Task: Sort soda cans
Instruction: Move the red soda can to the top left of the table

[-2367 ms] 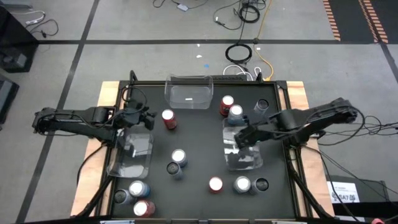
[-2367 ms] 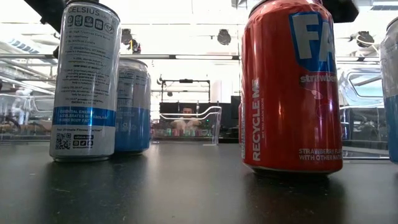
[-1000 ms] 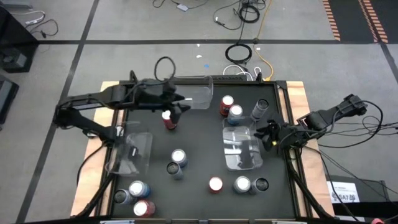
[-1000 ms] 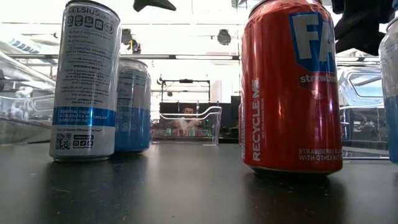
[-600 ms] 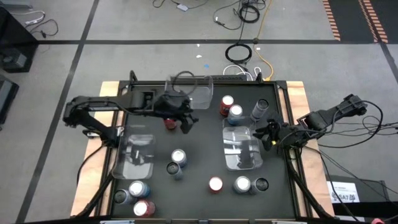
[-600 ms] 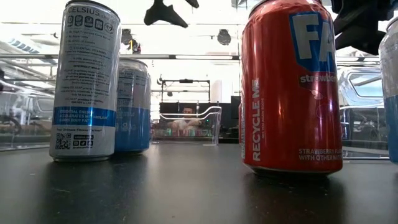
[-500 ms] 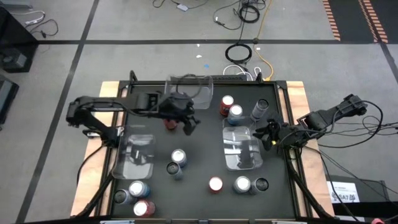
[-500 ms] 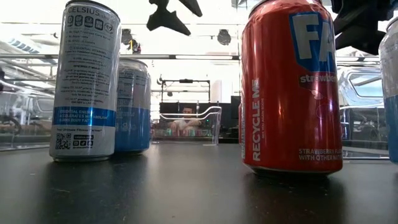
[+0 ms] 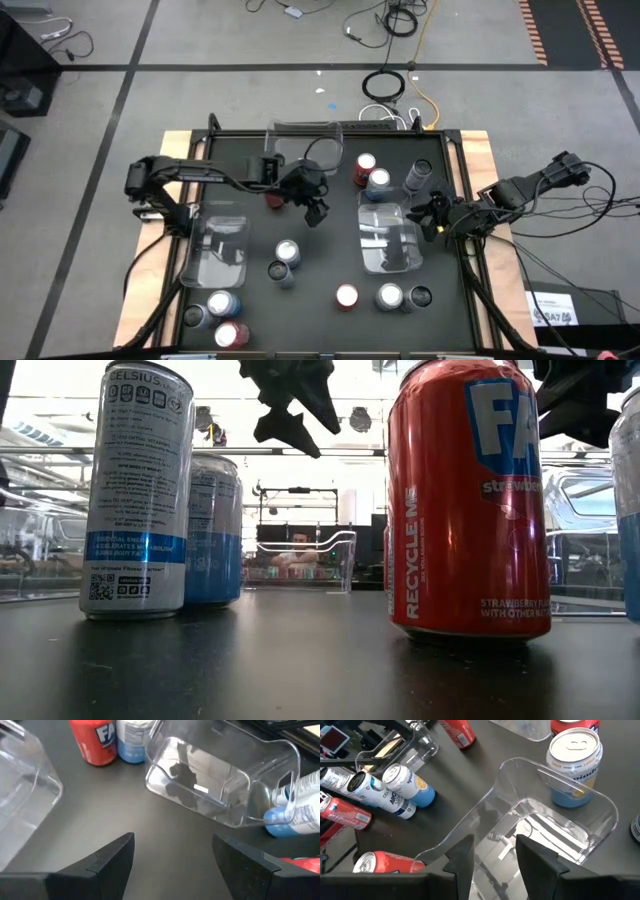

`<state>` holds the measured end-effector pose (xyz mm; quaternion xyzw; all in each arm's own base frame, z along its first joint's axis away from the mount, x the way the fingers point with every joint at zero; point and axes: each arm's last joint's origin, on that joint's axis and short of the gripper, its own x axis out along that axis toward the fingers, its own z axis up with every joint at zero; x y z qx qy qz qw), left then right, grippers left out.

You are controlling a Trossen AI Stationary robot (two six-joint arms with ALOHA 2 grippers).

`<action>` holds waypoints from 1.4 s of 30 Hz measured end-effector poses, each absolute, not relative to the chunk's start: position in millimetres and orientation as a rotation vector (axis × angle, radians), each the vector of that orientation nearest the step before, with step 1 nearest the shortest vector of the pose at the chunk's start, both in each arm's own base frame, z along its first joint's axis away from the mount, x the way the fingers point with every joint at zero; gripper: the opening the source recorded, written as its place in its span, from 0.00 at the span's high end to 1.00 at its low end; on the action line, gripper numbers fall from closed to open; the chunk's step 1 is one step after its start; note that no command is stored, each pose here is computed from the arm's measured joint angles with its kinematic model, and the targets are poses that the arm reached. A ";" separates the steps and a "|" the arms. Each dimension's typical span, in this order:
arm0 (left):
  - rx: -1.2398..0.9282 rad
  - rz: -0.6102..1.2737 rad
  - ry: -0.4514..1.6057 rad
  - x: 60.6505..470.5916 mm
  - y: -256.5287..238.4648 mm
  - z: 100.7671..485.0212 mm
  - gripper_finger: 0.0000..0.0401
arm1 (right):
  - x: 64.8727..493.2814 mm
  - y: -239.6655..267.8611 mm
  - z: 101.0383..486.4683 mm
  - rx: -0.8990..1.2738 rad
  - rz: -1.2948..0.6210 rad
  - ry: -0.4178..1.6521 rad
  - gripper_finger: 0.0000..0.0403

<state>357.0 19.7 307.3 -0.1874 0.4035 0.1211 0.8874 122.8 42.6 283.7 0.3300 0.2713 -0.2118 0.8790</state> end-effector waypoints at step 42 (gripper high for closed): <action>-0.608 0.471 0.908 368.5 46.2 274.4 0.06 | 124.8 43.0 285.5 0.727 -0.456 0.528 0.66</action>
